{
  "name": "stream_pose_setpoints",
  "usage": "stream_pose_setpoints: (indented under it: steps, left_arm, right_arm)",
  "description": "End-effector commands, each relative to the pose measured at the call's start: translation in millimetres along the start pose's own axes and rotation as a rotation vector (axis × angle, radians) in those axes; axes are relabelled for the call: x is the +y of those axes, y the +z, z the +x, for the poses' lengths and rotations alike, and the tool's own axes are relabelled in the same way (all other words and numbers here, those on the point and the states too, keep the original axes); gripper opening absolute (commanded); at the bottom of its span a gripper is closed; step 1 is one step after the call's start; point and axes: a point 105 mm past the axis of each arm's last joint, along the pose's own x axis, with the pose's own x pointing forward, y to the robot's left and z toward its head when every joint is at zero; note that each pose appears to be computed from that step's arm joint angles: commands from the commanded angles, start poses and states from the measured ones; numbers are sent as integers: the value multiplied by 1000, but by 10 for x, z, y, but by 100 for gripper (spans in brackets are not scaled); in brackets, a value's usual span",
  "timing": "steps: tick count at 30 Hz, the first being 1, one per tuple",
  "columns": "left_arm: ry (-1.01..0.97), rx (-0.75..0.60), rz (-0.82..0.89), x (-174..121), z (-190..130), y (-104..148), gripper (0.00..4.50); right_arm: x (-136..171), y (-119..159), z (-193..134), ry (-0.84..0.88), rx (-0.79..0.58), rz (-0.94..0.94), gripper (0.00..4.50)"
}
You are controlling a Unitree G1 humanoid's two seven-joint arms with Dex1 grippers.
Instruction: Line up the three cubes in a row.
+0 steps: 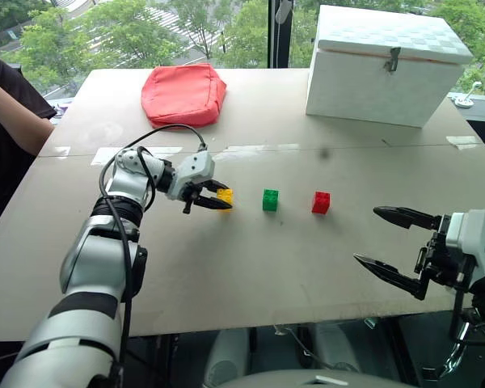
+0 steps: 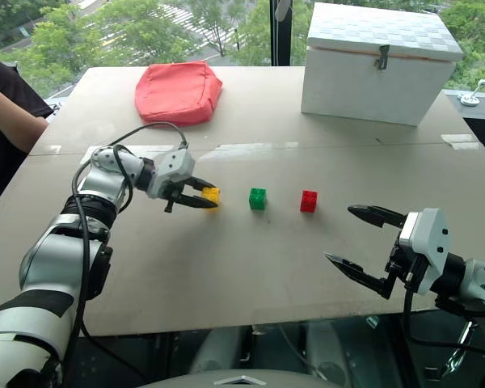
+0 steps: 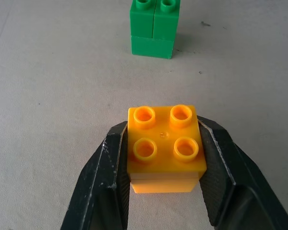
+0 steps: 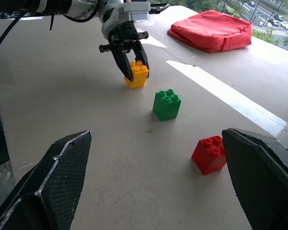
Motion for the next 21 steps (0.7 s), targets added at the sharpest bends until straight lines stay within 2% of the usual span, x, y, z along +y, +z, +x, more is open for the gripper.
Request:
stream_pose_setpoints:
  steps: [1, 4, 6, 8, 9, 10, 16, 21]
  left_arm:
    - [41, -14, 47, 91, -61, 121, 129]
    - [54, -16, 40, 108, -48, 120, 129]
    - [61, -17, 36, 119, -44, 123, 237]
    - [49, -13, 34, 104, -39, 110, 295]
    - [46, -16, 31, 100, -39, 108, 348]
    - [45, -23, 28, 94, -54, 110, 382]
    - [113, -157, 4, 97, -323, 225, 382]
    - [348, -312, -82, -63, -628, 276, 382]
  right_arm:
    - [41, 117, -19, 21, -13, -49, 450]
    - [36, 112, -28, 17, -5, -53, 450]
    - [35, 111, -32, 15, -4, -54, 450]
    - [37, 107, -36, 14, -3, -54, 450]
    - [38, 106, -37, 14, -2, -54, 450]
    - [40, 106, -39, 14, -1, -55, 450]
    - [17, 103, -47, 8, -2, -54, 450]
    - [-63, 17, -99, -44, 17, -32, 450]
